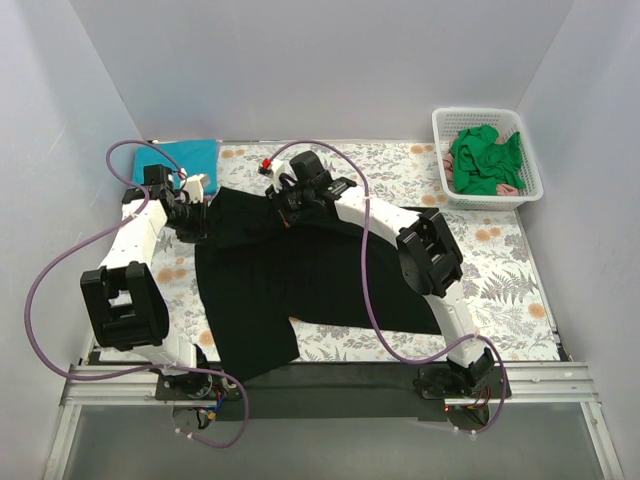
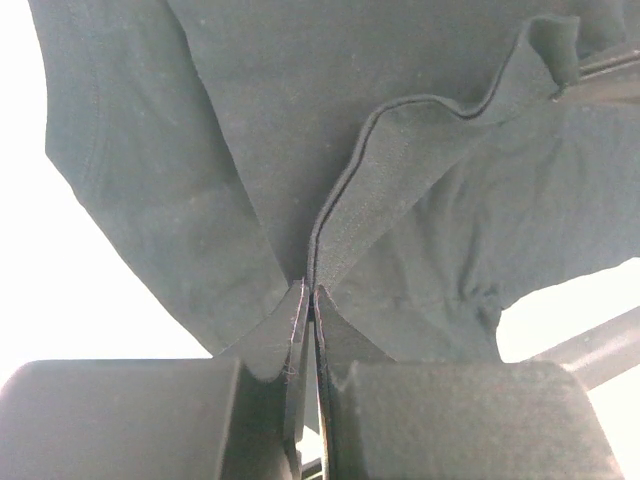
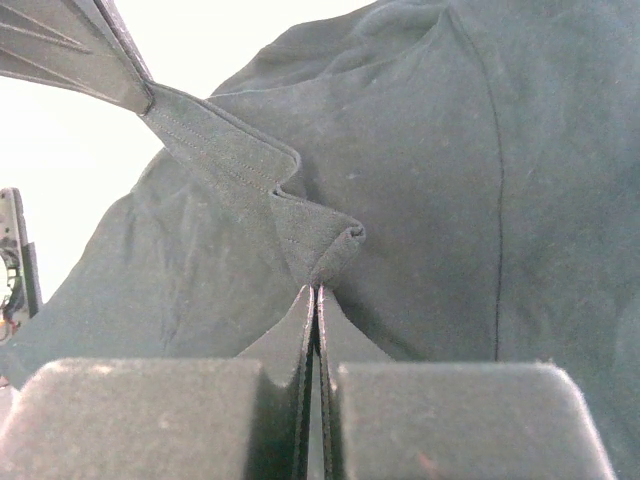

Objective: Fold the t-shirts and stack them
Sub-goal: Fold the tshirt

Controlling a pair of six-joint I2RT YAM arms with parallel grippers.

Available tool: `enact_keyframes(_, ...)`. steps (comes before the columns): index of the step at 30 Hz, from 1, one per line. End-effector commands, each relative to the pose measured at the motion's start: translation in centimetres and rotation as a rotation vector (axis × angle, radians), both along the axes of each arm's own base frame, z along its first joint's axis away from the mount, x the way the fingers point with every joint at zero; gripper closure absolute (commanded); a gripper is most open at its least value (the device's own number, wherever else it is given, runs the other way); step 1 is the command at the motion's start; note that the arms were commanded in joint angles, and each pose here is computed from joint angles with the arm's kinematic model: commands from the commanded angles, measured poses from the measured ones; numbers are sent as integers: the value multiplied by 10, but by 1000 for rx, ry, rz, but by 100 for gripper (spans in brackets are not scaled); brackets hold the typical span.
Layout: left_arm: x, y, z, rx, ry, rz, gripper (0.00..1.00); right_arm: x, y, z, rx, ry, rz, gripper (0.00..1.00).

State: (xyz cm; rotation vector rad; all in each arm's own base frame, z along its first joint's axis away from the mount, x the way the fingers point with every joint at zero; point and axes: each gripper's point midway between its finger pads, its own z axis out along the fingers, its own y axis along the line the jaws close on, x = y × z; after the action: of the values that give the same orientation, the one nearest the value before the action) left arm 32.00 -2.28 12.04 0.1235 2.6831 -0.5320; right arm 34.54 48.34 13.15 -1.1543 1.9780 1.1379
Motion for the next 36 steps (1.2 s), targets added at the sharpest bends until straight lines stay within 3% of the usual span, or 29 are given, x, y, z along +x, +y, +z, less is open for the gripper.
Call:
enact_keyframes(1, -6, -2, 29, -7, -58, -25, 100, -6, 1, 37, 75, -55, 37, 99)
enact_keyframes(13, -23, -7, 39, -20, -35, -67, 100, -20, -5, 27, 70, -11, 63, 99)
enact_keyframes(27, -43, -7, 17, -10, 30, -98, 100, -32, -8, 10, 51, 19, 94, 99)
enact_keyframes(29, -43, -7, 17, -13, 30, -110, 78, -32, -9, 11, 44, 17, 93, 84)
enact_keyframes(30, -38, -6, 19, -6, 8, -111, 58, -27, -15, 15, 38, 0, 81, 64)
enact_keyframes(32, -23, -4, 30, 9, -54, -105, 50, -16, -25, 24, 38, -27, 49, 46)
enact_keyframes(34, -4, -6, 37, -16, -87, -105, 48, 4, -49, 45, 63, -39, -2, 29)
enact_keyframes(36, 23, -8, 46, -51, -106, -100, 48, 28, -81, 61, 69, -53, -70, 27)
